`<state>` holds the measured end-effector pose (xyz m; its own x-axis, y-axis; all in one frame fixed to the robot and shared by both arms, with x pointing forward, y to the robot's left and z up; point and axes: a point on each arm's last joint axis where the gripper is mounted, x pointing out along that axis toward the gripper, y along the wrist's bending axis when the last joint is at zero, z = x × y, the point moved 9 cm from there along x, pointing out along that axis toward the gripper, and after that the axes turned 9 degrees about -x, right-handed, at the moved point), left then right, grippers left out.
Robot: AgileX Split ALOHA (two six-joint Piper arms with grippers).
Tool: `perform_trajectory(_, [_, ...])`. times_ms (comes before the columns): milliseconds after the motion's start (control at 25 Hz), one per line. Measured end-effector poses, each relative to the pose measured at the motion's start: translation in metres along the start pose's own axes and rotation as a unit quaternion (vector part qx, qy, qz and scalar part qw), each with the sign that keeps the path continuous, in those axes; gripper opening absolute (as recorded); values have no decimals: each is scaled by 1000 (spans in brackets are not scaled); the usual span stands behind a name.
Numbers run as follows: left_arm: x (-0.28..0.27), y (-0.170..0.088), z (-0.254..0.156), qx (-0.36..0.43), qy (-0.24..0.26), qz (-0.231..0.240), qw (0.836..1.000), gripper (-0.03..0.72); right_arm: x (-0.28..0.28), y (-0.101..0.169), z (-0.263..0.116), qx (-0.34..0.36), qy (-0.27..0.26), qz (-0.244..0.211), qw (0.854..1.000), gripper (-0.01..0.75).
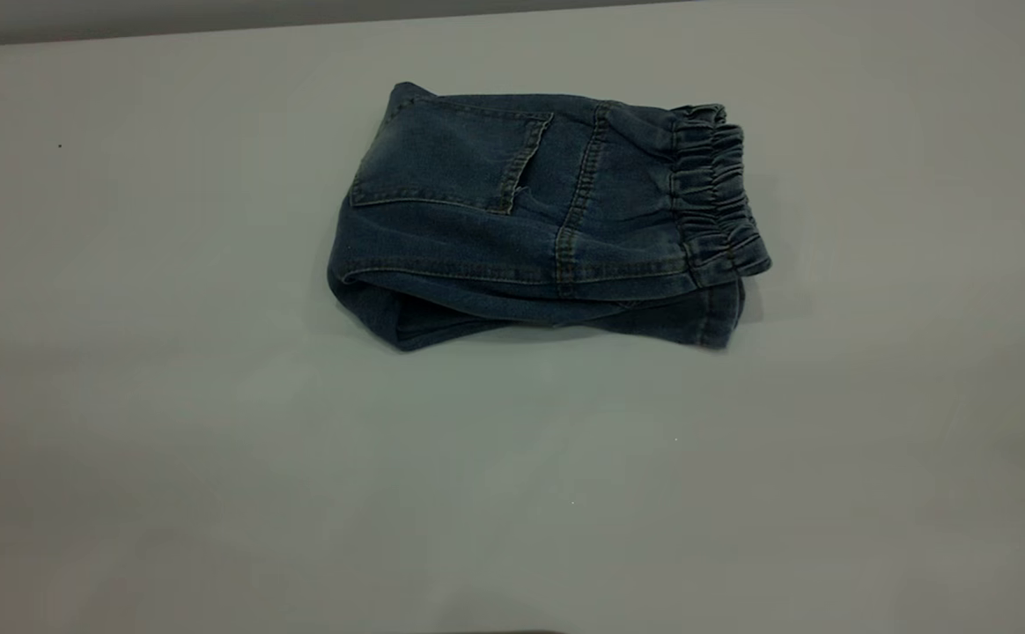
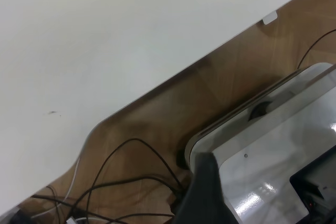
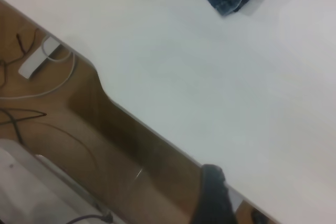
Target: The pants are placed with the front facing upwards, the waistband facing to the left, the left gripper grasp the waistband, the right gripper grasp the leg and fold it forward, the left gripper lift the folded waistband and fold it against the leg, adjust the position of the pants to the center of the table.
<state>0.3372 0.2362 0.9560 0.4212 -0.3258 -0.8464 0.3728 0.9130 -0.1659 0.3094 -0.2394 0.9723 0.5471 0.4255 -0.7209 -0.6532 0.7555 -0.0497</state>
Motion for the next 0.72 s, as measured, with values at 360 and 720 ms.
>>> perform_trajectory(360, [0,2,1,-7,-3,5,1000,550,0,-7,0,33,1,-27,999,447])
perform_trajectory(720, [-23,21,4,-81,-101,71,989,550,-6,-41,-8,173,5,-162,972,447])
